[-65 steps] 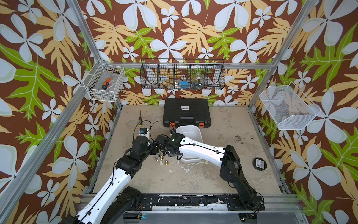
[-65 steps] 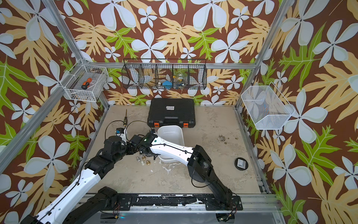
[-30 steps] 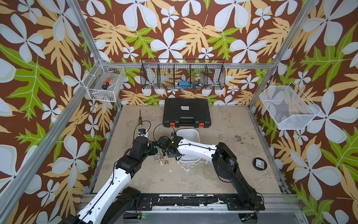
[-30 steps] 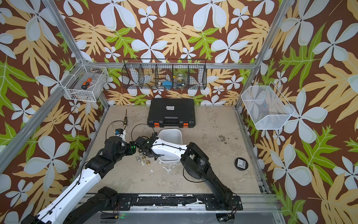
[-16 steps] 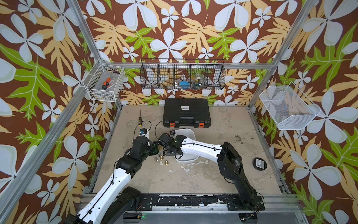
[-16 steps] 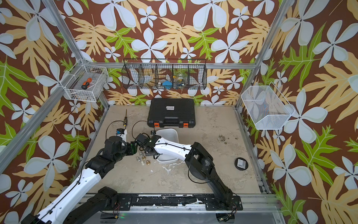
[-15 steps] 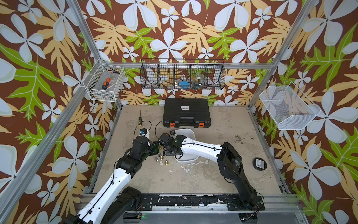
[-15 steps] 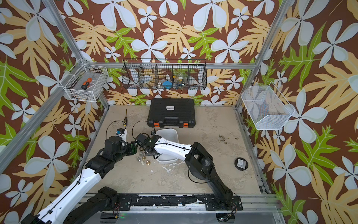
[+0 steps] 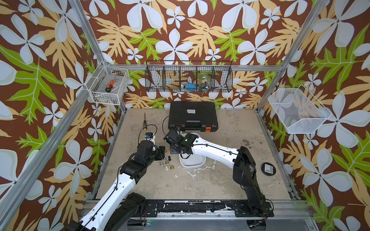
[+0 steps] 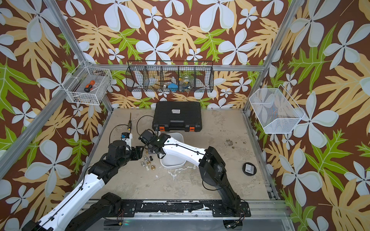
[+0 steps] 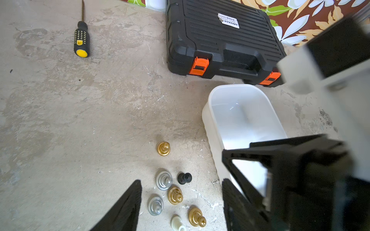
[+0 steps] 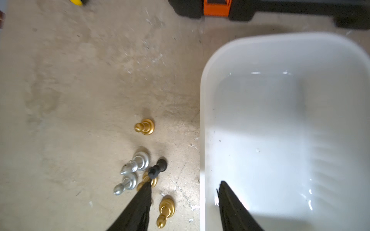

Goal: Put the chess pieces into the storage box
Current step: Place the storage box at the center of the board, then adjust the storage box at the center of the board.

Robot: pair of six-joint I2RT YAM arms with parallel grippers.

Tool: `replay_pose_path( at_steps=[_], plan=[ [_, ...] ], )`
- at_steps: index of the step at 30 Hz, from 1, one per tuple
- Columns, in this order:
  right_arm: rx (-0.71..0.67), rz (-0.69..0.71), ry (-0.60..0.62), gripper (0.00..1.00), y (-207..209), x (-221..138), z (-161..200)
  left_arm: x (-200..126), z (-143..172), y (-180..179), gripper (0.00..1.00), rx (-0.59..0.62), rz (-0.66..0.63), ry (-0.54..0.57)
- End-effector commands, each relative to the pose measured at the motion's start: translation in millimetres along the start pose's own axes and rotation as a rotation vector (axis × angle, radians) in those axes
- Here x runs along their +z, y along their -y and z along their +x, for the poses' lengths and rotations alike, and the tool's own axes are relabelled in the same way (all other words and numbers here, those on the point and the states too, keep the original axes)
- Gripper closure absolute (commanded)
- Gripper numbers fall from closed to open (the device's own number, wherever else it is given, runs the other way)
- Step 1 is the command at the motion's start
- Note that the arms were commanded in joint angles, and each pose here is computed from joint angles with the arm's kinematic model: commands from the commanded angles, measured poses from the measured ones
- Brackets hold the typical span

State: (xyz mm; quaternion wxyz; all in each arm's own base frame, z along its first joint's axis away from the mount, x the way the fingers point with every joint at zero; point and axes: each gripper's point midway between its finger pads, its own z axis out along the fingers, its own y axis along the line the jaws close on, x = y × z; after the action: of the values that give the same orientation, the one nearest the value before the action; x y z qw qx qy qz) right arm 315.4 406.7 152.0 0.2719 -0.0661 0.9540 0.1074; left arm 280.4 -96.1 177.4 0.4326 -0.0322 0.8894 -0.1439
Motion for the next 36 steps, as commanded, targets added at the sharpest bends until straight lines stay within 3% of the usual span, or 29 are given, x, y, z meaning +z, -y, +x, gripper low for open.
replay_pose_path(
  at_steps=[1, 2, 5, 9, 11, 20, 26, 31, 33, 36],
  plan=[
    [-0.071, -0.061, 0.083, 0.34, 17, -35, -23, -3, -9, 8, 0.32, 0.01, 0.035, 0.026],
    [-0.053, -0.109, 0.102, 0.25, 30, -39, -29, -3, -8, 12, 0.31, 0.018, 0.059, 0.023],
    [-0.023, -0.279, 0.076, 0.24, 73, -29, -28, -1, -5, 25, 0.28, 0.034, 0.133, 0.006],
    [-0.036, -0.124, 0.058, 0.26, 143, -15, -23, 5, 0, 29, 0.28, 0.044, 0.149, -0.032],
    [-0.051, -0.086, 0.022, 0.27, 158, -5, -16, 7, 2, 28, 0.28, 0.045, 0.146, -0.042],
    [-0.112, 0.022, -0.118, 0.35, 173, 48, 4, 10, 4, 26, 0.29, 0.046, 0.131, -0.053],
    [-0.095, 0.057, -0.104, 0.52, 176, 60, -1, 8, 1, 24, 0.29, 0.042, 0.122, -0.036],
    [-0.041, 0.042, -0.109, 0.77, 174, 67, 3, 6, 0, 28, 0.29, 0.044, 0.142, -0.033],
    [-0.019, 0.044, -0.11, 0.77, 175, 68, 5, 3, -2, 29, 0.29, 0.044, 0.148, -0.021],
    [0.009, 0.051, -0.106, 0.87, 177, 68, 6, 1, -3, 28, 0.29, 0.043, 0.145, -0.009]
  ],
)
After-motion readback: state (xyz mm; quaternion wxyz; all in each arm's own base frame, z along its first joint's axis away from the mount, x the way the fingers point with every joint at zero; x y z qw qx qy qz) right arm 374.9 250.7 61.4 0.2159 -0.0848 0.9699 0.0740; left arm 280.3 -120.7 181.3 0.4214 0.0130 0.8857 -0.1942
